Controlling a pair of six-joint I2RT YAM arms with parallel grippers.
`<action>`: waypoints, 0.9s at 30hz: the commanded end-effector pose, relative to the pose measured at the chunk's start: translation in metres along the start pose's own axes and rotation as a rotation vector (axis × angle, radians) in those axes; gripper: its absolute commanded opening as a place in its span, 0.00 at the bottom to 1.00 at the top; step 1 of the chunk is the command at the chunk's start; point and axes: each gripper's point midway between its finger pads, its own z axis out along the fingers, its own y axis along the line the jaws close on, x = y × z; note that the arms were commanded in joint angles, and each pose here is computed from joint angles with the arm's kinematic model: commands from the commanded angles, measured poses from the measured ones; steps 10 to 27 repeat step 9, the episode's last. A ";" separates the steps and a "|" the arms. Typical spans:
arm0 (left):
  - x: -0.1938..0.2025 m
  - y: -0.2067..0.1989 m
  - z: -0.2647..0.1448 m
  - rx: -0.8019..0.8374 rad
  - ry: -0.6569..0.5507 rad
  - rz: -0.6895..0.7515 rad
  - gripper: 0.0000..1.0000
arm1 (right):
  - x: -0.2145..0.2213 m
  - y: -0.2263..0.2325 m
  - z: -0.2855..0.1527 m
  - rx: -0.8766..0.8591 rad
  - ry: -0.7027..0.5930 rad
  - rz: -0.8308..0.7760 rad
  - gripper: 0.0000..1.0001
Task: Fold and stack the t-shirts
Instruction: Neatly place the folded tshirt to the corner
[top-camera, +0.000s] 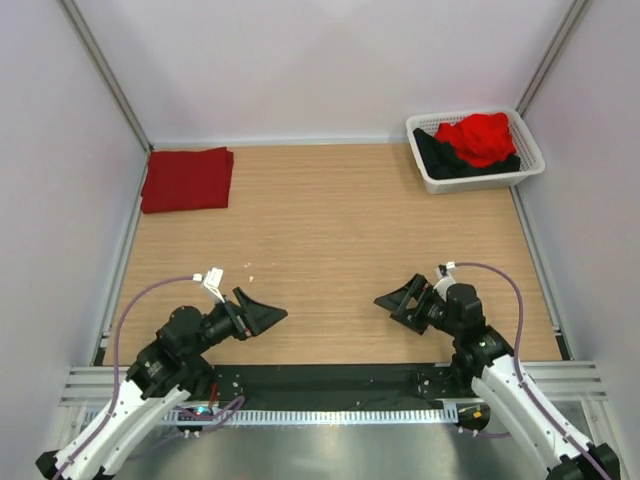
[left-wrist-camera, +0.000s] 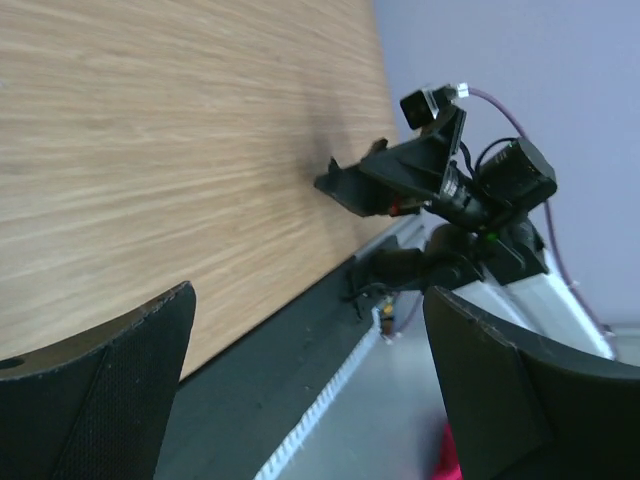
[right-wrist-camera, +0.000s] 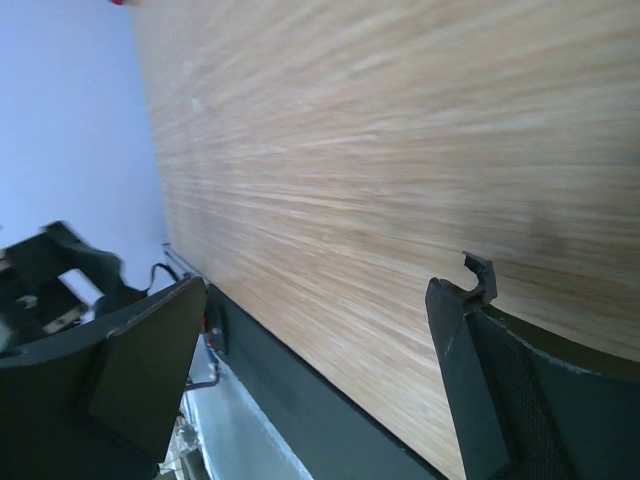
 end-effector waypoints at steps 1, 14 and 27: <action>0.024 -0.007 -0.003 0.109 0.084 -0.153 0.95 | -0.007 0.019 -0.005 -0.105 -0.058 0.027 1.00; 0.053 -0.022 0.005 0.335 0.238 -0.338 0.94 | 0.005 0.012 -0.008 -0.158 -0.051 0.101 1.00; 0.053 -0.022 0.005 0.335 0.238 -0.338 0.94 | 0.005 0.012 -0.008 -0.158 -0.051 0.101 1.00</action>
